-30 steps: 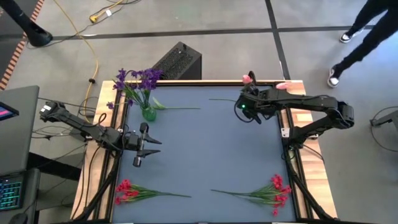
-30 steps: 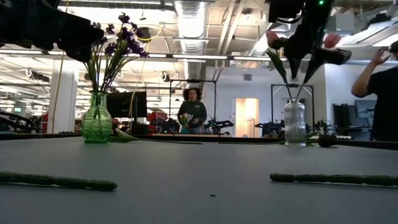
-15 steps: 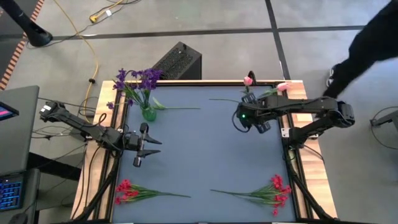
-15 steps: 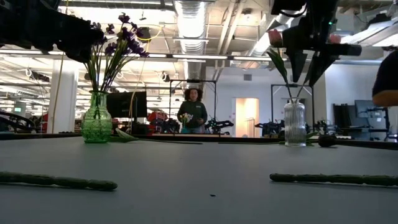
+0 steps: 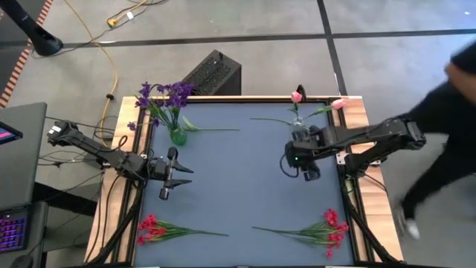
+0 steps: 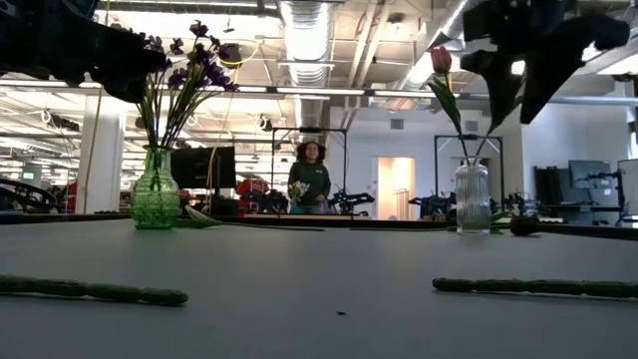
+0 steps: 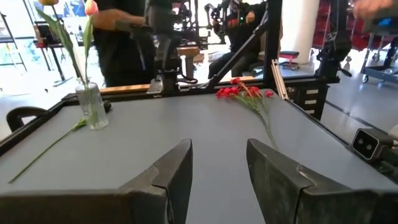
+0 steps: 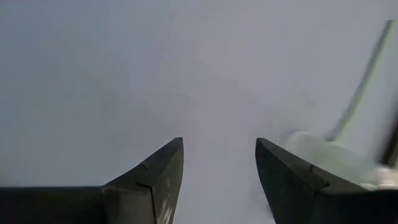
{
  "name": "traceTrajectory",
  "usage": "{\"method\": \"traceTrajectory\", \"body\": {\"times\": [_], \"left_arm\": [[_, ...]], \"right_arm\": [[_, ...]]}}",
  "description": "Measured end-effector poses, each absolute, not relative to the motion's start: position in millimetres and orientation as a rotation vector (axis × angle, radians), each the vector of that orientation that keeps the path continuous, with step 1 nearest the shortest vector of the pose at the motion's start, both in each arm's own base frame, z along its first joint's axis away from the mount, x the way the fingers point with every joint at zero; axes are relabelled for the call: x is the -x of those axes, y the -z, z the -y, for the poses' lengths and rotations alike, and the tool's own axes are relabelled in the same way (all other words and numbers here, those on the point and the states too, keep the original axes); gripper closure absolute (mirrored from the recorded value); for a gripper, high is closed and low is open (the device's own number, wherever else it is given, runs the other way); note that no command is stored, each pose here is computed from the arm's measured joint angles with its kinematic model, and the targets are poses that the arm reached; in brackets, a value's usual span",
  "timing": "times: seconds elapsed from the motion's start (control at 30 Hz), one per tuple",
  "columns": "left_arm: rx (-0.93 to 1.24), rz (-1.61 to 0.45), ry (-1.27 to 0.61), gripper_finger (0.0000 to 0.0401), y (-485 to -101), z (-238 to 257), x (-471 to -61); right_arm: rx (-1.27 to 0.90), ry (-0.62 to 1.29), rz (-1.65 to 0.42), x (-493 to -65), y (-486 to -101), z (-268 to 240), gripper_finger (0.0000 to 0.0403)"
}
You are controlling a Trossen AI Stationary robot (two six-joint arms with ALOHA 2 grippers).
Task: Sort flowers into vase by color
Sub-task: Put the left black flower into the green vase
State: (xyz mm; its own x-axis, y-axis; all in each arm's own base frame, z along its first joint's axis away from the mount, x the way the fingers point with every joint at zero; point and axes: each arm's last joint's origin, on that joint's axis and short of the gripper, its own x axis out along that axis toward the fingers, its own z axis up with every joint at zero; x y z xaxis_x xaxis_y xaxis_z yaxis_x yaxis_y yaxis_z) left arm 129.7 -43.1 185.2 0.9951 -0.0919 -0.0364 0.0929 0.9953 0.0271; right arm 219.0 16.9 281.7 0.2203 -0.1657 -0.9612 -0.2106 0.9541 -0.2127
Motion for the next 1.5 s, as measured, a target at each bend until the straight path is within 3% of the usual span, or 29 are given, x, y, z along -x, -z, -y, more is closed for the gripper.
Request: {"method": "traceTrajectory", "body": {"times": [0.37,0.8,1.13,1.5], "left_arm": [[0.035,-0.053,0.207,0.0259,-184,46,-129],[0.065,0.014,0.472,0.026,-193,59,-124],[-0.088,0.031,0.443,0.026,-215,78,-135],[-0.323,-0.169,0.321,0.026,-214,96,-198]], "right_arm": [[-0.016,-0.012,-1.114,-228,-288,-78,0.0178],[-0.017,-0.103,-0.764,-229,-305,-139,0.0178],[0.055,-0.077,-0.862,-244,-261,-176,0.0178],[0.097,-0.016,-0.946,-279,-207,-185,0.0178]]}}
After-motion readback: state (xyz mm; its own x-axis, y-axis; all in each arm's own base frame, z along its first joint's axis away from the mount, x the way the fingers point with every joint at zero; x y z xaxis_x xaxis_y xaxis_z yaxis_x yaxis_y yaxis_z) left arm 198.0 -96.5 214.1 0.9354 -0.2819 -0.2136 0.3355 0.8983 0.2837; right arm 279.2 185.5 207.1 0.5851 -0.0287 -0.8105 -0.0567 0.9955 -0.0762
